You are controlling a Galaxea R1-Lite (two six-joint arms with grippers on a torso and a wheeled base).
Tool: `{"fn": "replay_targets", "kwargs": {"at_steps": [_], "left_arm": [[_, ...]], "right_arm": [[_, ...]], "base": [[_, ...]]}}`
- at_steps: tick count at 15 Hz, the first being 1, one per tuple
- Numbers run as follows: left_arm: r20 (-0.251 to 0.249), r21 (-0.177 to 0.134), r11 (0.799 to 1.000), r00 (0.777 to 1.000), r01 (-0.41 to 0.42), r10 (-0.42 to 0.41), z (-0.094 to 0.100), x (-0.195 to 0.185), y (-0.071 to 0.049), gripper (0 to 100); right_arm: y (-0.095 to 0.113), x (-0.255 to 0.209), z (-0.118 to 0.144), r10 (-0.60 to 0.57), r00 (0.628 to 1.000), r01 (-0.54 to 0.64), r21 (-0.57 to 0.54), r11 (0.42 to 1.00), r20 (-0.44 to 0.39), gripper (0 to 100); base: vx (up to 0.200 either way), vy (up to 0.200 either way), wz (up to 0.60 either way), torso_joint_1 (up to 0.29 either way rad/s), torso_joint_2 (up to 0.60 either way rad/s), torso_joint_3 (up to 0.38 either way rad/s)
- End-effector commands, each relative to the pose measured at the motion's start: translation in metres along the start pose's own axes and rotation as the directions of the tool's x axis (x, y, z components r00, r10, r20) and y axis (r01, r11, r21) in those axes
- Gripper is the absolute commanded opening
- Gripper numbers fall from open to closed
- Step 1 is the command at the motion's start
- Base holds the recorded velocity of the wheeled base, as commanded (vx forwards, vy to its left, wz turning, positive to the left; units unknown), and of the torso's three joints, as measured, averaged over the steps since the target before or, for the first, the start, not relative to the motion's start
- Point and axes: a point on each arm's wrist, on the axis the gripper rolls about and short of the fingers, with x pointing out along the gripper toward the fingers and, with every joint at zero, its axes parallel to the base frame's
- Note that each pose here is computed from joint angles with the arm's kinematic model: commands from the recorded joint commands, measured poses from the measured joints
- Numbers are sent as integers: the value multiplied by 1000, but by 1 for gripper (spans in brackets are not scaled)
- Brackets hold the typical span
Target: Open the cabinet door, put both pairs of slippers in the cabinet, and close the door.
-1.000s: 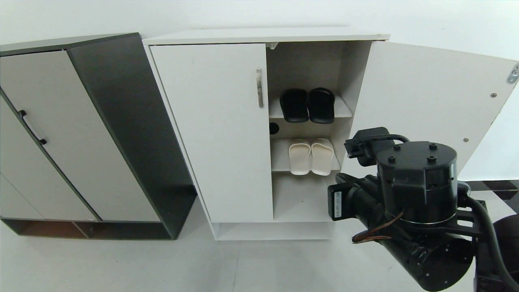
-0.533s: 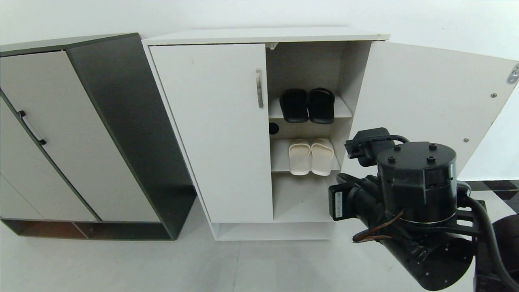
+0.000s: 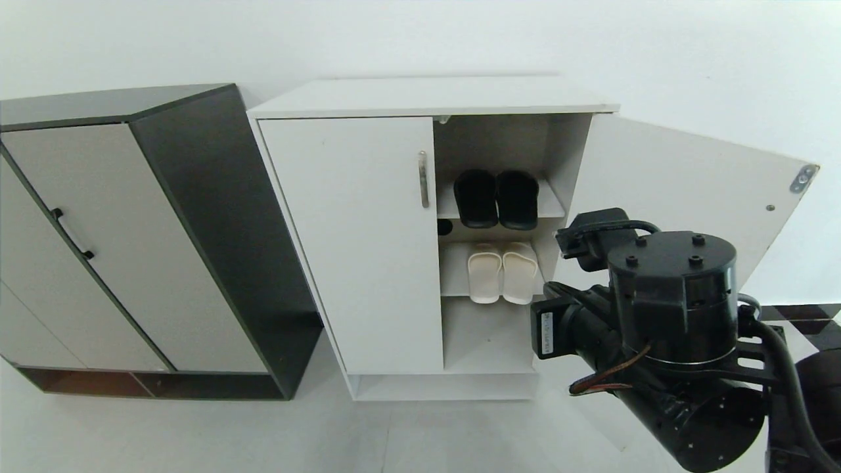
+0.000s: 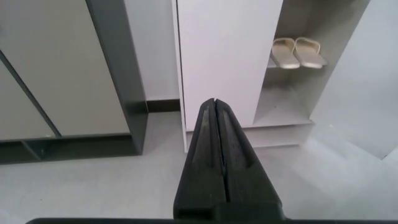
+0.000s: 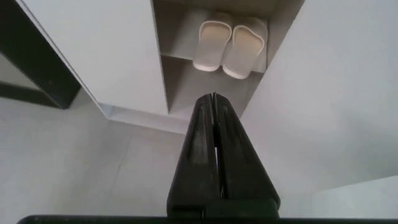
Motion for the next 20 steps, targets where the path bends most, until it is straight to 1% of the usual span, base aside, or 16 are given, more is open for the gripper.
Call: {"fn": "replay_targets", "kwargs": {"at_steps": [1, 10, 20], "left_arm": [[-2, 0, 1000, 1000, -1, 1, 0, 0, 0, 0], [0, 0, 1000, 1000, -1, 1, 0, 0, 0, 0], [0, 0, 1000, 1000, -1, 1, 0, 0, 0, 0]], "right_arm": [[-1, 0, 0, -2, 1000, 2, 1, 1000, 0, 0], [-1, 1, 1, -3, 1000, 3, 4, 1000, 4, 0], [-1, 0, 1, -3, 1000, 3, 5, 1000, 5, 0]], "base": [[0, 0, 0, 124, -456, -354], [0, 0, 0, 148, -471, -326], [0, 0, 0, 211, -522, -315]]}}
